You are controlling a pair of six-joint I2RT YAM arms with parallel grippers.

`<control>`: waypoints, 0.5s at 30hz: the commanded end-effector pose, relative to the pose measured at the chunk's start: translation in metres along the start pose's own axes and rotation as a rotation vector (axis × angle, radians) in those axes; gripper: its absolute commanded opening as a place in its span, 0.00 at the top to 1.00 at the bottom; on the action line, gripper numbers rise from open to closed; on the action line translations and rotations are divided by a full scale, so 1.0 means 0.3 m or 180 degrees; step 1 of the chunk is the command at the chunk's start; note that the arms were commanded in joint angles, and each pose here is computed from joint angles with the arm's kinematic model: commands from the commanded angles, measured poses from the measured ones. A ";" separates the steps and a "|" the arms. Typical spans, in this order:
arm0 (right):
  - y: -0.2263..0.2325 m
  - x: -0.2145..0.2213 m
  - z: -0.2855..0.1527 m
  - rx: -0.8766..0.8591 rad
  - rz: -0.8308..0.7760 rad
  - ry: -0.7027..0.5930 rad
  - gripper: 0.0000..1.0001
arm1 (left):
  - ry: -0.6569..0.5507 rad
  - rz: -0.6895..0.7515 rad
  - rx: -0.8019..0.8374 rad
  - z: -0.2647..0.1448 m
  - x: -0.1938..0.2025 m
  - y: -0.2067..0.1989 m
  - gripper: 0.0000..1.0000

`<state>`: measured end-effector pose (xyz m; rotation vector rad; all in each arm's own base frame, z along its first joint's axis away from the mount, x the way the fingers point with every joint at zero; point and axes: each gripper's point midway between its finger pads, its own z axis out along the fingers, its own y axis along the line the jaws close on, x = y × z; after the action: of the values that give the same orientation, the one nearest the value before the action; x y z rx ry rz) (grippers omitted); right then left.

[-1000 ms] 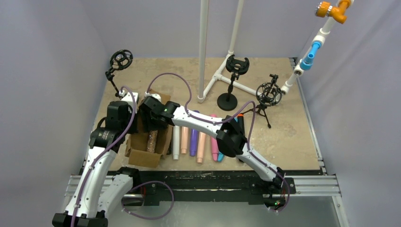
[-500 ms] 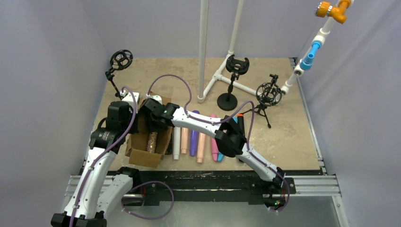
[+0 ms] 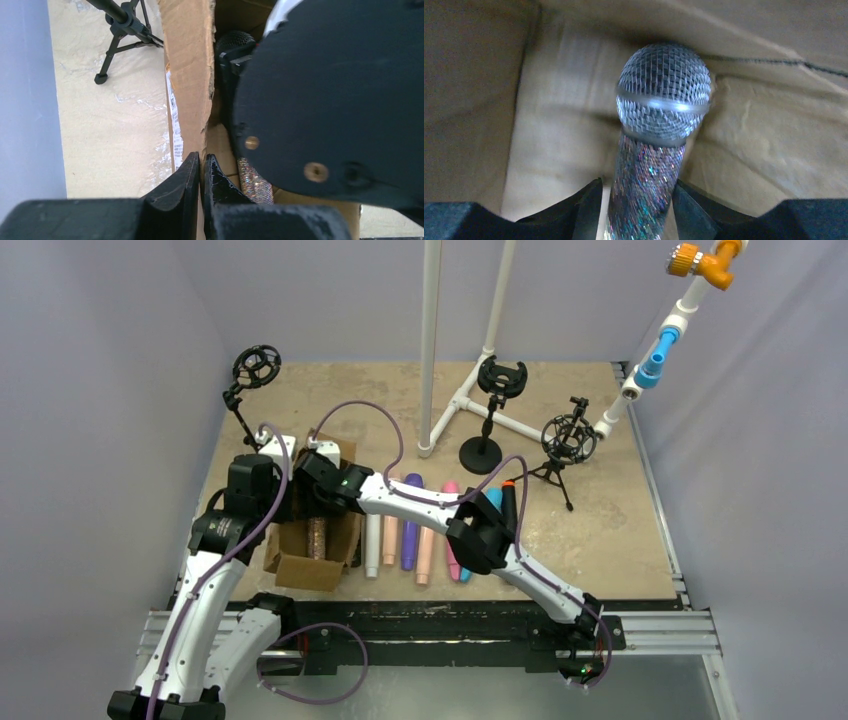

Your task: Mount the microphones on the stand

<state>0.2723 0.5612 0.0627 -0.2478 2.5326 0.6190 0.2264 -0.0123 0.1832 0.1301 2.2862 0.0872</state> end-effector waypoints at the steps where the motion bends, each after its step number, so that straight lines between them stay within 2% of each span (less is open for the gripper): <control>1: -0.027 0.043 0.118 0.0111 0.0095 -0.0069 0.42 | -0.0279 -0.0002 0.0368 -0.032 -0.072 -0.067 1.00; 4: -0.003 0.044 0.102 -0.0078 0.0168 -0.0097 0.45 | -0.0299 0.0029 0.0345 -0.034 -0.072 -0.061 1.00; 7: 0.049 -0.022 0.030 -0.0305 0.0220 -0.0298 0.60 | -0.0304 0.0036 0.0284 -0.035 -0.074 -0.050 1.00; 11: 0.137 -0.149 -0.134 -0.0656 0.0171 -0.0637 0.80 | -0.0344 0.0067 0.0061 -0.028 -0.082 -0.008 1.00; 15: 0.223 -0.242 -0.355 -0.1146 0.0129 -0.0858 0.86 | -0.0333 0.0161 -0.0219 -0.020 -0.088 0.046 1.00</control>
<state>0.2735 0.5633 0.0772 -0.1883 2.4141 0.7657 0.2234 -0.0102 0.1840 0.1433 2.2839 0.1032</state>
